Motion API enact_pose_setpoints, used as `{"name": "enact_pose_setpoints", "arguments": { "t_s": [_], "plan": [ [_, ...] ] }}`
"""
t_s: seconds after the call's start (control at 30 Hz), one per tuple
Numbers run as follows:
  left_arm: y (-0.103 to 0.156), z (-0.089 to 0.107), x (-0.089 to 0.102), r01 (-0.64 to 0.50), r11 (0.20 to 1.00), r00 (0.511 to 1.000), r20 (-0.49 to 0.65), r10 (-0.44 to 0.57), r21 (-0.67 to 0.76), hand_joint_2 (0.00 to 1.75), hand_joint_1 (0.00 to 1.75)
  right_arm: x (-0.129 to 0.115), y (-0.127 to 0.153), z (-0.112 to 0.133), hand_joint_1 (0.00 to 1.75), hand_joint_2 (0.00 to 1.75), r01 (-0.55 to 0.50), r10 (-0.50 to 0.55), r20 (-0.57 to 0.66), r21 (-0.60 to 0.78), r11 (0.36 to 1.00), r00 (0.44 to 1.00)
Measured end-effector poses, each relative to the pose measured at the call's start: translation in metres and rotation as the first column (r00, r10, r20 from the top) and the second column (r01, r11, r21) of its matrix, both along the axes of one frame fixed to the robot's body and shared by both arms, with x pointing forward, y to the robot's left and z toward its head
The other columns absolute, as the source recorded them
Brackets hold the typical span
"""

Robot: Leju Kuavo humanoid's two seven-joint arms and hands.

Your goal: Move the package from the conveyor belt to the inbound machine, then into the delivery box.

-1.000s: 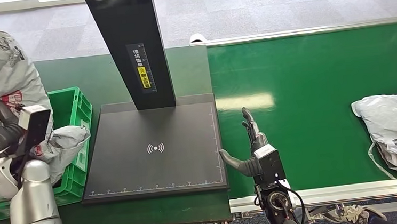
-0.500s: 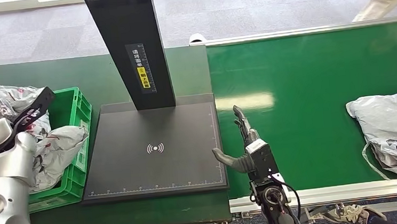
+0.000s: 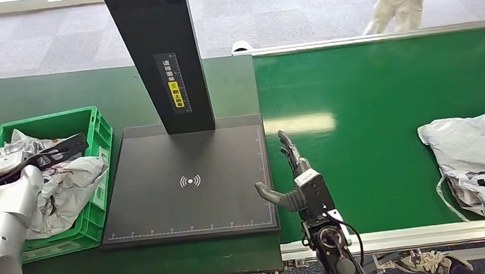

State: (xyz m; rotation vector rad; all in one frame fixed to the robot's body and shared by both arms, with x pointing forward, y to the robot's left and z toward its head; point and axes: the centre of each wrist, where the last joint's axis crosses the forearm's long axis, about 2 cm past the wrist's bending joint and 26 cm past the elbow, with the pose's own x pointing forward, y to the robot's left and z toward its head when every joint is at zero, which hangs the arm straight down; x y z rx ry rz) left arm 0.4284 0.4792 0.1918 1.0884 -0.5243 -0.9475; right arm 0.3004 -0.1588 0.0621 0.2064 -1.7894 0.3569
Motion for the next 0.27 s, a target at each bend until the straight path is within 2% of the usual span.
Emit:
{"name": "enact_pose_setpoints", "arguments": {
  "t_s": [0.1, 0.2, 0.27],
  "plan": [
    [-0.005, 0.001, 0.002, -0.009, 0.999, 0.987, 0.163, 0.0, 0.05, 1.75, 0.0, -0.004, 0.0, -0.002, 0.0, 1.75, 0.004, -0.004, -0.01, 0.003, 1.0, 1.0],
    [-0.014, 0.003, 0.004, 0.014, 0.997, 0.927, 0.374, -0.04, 0.073, 1.75, 0.0, -0.009, 0.0, -0.003, 0.0, 1.75, 0.009, -0.009, -0.015, 0.008, 1.0, 1.0],
    [-0.019, 0.004, 0.005, 0.029, 0.996, 0.889, 0.454, -0.063, 0.083, 1.75, 0.0, -0.011, -0.001, -0.003, 0.0, 1.75, 0.011, -0.011, -0.014, 0.011, 1.0, 1.0]
  ]
}}
